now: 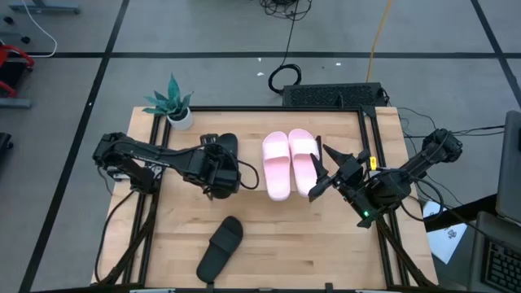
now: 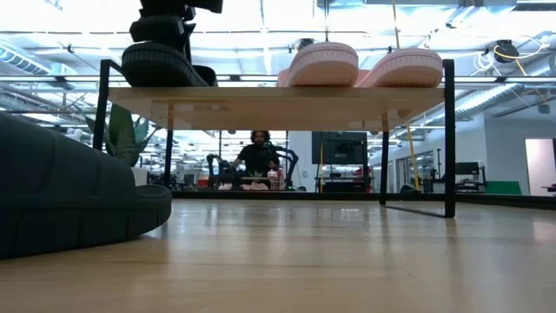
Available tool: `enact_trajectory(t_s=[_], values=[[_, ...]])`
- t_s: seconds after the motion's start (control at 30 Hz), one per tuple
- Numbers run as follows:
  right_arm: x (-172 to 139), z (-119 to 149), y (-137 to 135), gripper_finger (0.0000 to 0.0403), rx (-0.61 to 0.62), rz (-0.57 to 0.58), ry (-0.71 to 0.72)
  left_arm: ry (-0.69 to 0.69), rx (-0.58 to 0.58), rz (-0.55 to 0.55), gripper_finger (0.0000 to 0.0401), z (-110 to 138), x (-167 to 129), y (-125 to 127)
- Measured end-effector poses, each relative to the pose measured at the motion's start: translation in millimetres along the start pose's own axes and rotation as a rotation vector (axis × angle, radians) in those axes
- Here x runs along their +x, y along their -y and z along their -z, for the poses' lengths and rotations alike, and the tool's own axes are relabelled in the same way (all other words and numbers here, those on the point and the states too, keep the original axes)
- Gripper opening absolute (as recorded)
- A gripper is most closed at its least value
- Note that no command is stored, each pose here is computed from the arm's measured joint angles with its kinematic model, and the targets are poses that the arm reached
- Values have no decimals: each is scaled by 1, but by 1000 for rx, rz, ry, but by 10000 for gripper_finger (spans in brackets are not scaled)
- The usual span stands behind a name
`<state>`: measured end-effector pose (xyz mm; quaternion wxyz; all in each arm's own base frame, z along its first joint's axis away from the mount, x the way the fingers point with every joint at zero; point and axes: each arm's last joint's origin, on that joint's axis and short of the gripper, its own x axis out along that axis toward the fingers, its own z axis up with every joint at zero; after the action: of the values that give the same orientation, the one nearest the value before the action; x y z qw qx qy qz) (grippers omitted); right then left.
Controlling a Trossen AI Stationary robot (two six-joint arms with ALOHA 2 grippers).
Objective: Pick and place slides into the shelf
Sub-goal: Put the left black slipper on the shelf
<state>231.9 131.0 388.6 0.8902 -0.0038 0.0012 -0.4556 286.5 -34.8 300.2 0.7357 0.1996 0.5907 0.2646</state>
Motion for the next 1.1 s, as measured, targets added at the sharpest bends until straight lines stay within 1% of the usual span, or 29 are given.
enact_trajectory(t_s=[0.17,0.53,0.63,0.8,1.1], values=[[0,0,0,183,0,0,0,-13,20,42,166,1,0,1],[0,0,0,183,0,0,0,-10,17,39,166,0,0,1],[0,0,0,183,0,0,0,-7,6,24,166,0,0,0],[0,0,0,183,0,0,0,-7,-17,67,166,2,-4,-2],[0,0,0,183,0,0,0,9,-48,84,166,4,-8,-2]])
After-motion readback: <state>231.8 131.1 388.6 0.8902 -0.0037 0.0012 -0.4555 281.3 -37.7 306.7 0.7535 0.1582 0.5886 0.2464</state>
